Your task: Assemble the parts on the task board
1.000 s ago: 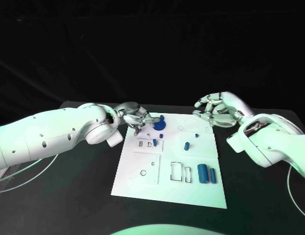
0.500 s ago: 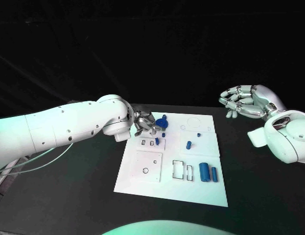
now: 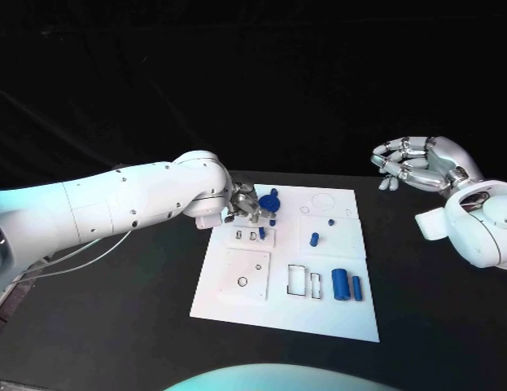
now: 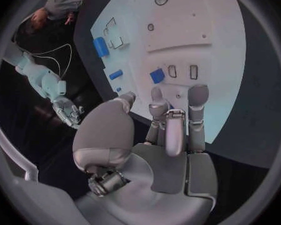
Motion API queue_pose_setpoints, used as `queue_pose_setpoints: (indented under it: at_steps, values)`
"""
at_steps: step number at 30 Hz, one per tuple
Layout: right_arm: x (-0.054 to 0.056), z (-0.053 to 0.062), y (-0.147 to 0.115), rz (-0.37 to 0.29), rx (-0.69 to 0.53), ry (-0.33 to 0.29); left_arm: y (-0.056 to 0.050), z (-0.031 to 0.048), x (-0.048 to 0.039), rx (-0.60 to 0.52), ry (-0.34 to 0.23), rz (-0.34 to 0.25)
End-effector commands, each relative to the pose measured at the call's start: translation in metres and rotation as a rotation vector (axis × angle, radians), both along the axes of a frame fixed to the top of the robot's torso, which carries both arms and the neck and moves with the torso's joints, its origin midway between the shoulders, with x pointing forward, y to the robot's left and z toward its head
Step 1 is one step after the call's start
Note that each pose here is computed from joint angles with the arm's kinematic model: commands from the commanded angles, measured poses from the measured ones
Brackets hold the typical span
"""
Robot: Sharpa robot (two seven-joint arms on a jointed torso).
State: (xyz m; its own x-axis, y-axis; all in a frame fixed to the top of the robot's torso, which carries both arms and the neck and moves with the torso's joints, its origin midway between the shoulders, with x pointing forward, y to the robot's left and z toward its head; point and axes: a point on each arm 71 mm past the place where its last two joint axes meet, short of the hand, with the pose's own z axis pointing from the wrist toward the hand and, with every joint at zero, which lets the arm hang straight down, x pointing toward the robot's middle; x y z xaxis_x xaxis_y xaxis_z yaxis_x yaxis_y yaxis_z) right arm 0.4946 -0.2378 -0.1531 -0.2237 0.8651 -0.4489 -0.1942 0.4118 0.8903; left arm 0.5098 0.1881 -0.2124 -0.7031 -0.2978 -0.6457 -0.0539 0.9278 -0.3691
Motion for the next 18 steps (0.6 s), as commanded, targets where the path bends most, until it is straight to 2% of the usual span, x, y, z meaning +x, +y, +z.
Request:
queue_pose_setpoints:
  at_steps: [1,9,18]
  values:
    - [0.0008,0.0018,-0.0010,-0.004,0.015,-0.016,-0.0010,-0.0019,-0.0005,0.075,0.035,-0.029]
    - [0.0030,0.0049,-0.0034,-0.029,0.041,-0.064,-0.0044,-0.0050,0.0013,0.099,0.055,-0.040]
    - [0.0042,0.0054,-0.0038,-0.031,0.062,-0.071,-0.0085,-0.0089,0.0026,0.105,0.068,-0.046]
